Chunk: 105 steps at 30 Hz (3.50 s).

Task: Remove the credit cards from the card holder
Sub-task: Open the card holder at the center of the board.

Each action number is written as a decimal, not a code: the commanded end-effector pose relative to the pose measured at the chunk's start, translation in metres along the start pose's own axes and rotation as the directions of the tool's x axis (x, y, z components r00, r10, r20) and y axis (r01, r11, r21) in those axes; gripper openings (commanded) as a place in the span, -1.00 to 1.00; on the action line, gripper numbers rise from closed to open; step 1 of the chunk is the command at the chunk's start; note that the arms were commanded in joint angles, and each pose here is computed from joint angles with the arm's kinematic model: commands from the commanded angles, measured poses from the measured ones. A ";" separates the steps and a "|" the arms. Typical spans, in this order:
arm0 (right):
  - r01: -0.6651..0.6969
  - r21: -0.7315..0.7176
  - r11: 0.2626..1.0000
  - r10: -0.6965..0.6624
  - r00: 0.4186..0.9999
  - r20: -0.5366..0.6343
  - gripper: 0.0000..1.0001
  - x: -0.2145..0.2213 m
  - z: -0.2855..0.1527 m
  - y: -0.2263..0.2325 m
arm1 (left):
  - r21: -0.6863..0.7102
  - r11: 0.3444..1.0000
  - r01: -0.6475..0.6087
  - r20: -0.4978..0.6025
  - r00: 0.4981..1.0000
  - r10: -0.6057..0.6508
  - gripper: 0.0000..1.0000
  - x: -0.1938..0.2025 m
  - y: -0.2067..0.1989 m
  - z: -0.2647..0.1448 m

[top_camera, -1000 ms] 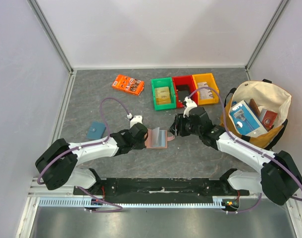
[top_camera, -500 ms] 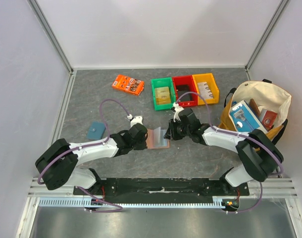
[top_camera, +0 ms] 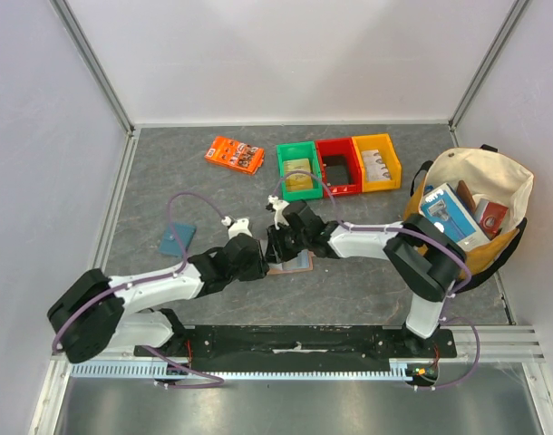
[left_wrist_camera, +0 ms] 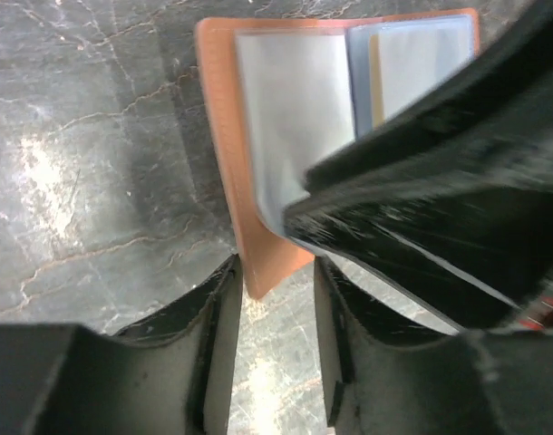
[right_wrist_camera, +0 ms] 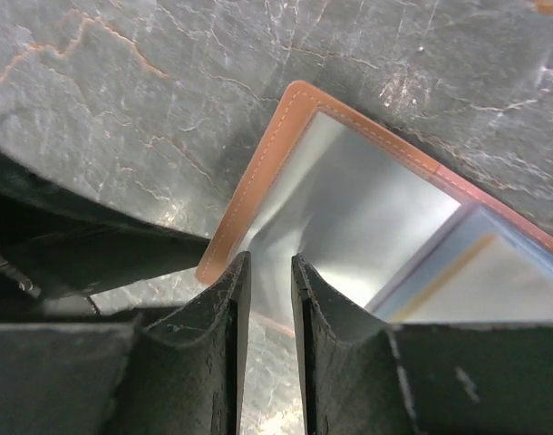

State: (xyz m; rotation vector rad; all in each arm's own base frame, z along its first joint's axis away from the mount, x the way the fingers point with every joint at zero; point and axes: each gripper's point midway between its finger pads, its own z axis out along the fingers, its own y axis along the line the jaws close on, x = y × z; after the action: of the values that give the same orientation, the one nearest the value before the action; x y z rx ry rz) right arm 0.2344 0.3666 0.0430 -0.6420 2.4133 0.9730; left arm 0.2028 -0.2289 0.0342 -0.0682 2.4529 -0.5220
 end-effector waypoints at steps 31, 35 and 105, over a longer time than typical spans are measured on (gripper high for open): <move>0.039 0.395 0.918 -0.099 0.986 0.132 -0.38 -0.026 -0.059 -0.051 | 0.126 0.988 0.092 0.092 0.990 -0.104 -0.80 -0.045 -0.027 0.000; 0.064 0.343 0.937 -0.111 0.986 0.121 -0.39 -0.025 -0.055 -0.044 | 0.118 0.988 0.096 0.118 0.987 -0.110 -0.74 -0.052 -0.023 -0.014; -0.015 0.047 0.999 0.009 0.993 0.119 -0.17 -0.019 -0.028 -0.006 | 0.102 0.985 0.140 -0.045 0.990 -0.136 -0.93 0.001 -0.010 0.020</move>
State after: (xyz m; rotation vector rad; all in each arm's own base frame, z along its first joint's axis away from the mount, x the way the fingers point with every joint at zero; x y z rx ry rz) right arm 0.2391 0.3197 0.0405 -0.5172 2.4277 0.7871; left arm 0.2176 -0.2505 0.0214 -0.1396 2.4728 -0.7010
